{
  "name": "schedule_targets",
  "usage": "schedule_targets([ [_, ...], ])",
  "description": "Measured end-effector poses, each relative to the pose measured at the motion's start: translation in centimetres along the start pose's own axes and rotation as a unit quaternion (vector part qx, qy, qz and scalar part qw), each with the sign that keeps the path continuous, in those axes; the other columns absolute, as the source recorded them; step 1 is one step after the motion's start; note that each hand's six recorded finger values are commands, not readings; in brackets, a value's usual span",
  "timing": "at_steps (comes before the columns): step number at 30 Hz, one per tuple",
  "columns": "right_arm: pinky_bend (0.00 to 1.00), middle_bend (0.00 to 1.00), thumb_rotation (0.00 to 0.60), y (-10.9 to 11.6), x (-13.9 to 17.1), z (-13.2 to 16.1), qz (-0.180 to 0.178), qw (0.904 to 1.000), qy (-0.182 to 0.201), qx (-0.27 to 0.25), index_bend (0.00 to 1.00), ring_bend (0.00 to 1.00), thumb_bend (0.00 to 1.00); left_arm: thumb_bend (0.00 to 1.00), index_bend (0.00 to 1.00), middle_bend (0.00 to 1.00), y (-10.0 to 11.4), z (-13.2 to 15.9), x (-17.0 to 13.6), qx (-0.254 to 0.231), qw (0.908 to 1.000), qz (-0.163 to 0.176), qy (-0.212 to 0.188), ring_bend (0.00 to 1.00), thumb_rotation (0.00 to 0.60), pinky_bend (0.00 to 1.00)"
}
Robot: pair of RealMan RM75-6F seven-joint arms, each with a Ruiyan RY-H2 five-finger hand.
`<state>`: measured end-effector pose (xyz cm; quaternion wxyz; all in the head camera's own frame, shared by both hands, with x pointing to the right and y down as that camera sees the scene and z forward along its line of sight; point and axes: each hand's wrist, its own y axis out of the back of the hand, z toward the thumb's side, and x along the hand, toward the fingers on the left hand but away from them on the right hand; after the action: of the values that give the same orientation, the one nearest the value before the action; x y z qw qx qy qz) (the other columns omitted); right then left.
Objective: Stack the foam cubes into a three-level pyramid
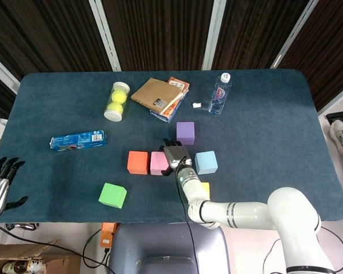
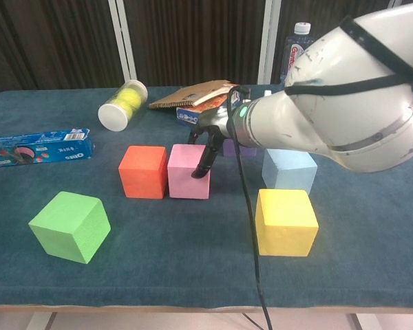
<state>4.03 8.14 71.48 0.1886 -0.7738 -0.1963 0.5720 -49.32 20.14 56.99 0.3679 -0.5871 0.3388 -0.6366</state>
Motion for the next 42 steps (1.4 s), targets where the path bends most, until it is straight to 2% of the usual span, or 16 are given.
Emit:
schedule_targets([
  [15,0.0,0.0,0.6,-0.5,-0.7,0.5,-0.014,0.9999,-0.001,0.009,0.42,0.0,0.21,0.01,0.19,0.11,0.0,-0.1,0.0,-0.004,1.0,-0.002,-0.001,0.03,0.6,0.05],
  [42,0.0,0.0,0.6,-0.9,-0.8,1.2,-0.008,0.9999,0.009,-0.008,0.42,0.0,0.21,0.01,0.19,0.11,-0.1,-0.4,-0.2,-0.005,1.0,-0.007,0.002,0.03,0.6,0.05],
])
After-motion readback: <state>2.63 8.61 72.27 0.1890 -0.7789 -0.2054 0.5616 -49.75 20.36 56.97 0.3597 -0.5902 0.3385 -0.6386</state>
